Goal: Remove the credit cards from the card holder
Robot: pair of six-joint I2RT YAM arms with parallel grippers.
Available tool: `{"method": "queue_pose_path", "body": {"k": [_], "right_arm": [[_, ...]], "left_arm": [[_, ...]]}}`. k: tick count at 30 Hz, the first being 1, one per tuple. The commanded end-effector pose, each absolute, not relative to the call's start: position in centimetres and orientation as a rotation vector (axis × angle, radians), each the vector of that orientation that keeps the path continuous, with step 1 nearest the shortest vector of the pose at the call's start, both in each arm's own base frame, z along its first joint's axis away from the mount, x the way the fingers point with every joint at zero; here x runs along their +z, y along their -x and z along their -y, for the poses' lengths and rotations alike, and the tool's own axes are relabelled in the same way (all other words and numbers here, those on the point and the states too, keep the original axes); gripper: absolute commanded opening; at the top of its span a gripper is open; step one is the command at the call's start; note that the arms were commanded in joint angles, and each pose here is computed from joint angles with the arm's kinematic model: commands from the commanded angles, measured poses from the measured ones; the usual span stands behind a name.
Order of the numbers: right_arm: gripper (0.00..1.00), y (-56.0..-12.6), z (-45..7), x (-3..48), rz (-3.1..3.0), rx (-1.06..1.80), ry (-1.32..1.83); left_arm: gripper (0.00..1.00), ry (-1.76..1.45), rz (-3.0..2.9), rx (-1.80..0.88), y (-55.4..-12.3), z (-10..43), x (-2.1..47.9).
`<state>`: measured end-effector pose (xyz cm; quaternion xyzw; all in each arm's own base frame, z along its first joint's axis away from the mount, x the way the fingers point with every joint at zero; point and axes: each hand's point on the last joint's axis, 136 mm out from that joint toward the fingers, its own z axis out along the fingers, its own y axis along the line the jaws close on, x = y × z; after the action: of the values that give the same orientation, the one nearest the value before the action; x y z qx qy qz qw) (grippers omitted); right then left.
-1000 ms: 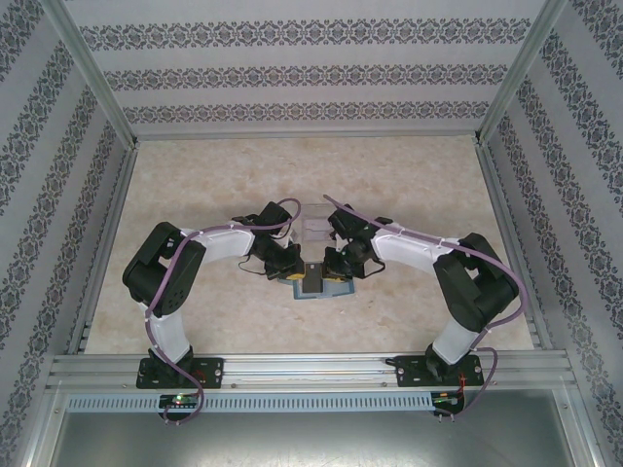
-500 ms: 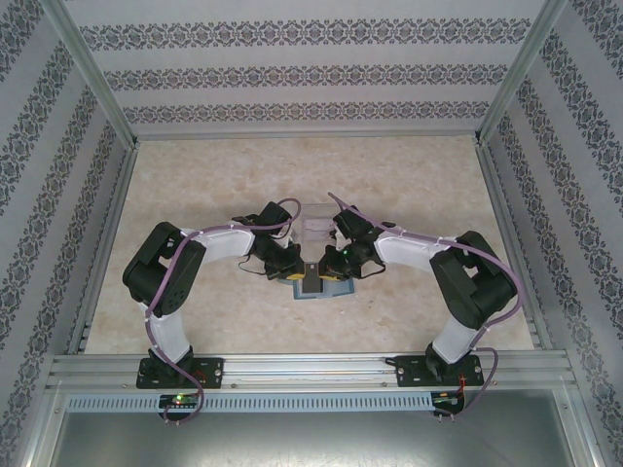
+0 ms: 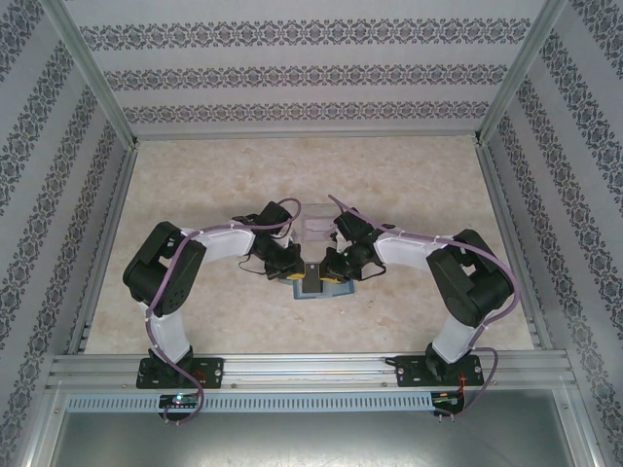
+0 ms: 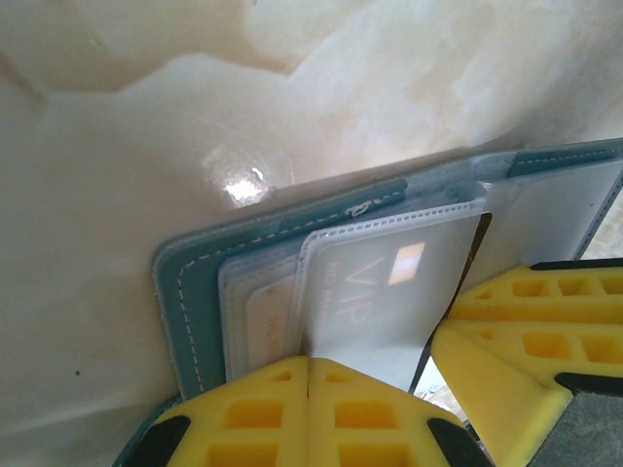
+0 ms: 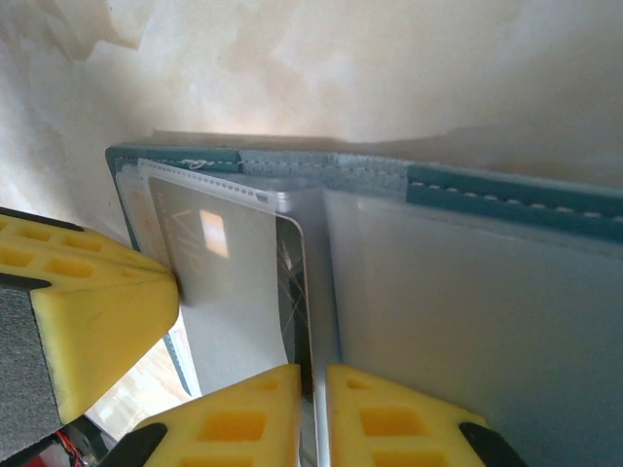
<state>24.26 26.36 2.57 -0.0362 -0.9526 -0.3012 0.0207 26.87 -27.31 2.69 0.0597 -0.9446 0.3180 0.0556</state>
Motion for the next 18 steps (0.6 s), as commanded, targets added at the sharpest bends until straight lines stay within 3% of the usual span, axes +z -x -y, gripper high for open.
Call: {"method": "queue_pose_path", "body": {"k": [1,10,18], "right_arm": [[0.16,-24.2,-25.4,2.4,2.973,-0.877,0.138],[0.16,-24.6,-25.3,3.6,3.005,-0.882,0.133],[0.20,-24.6,-27.5,4.4,2.929,-1.057,0.116]], "left_arm": [[0.00,-0.200,2.871,0.818,-25.9,26.0,0.7],[0.00,-0.198,2.872,0.818,-25.9,26.0,0.8],[0.00,-0.198,2.868,0.820,-25.9,26.1,0.7]]}}
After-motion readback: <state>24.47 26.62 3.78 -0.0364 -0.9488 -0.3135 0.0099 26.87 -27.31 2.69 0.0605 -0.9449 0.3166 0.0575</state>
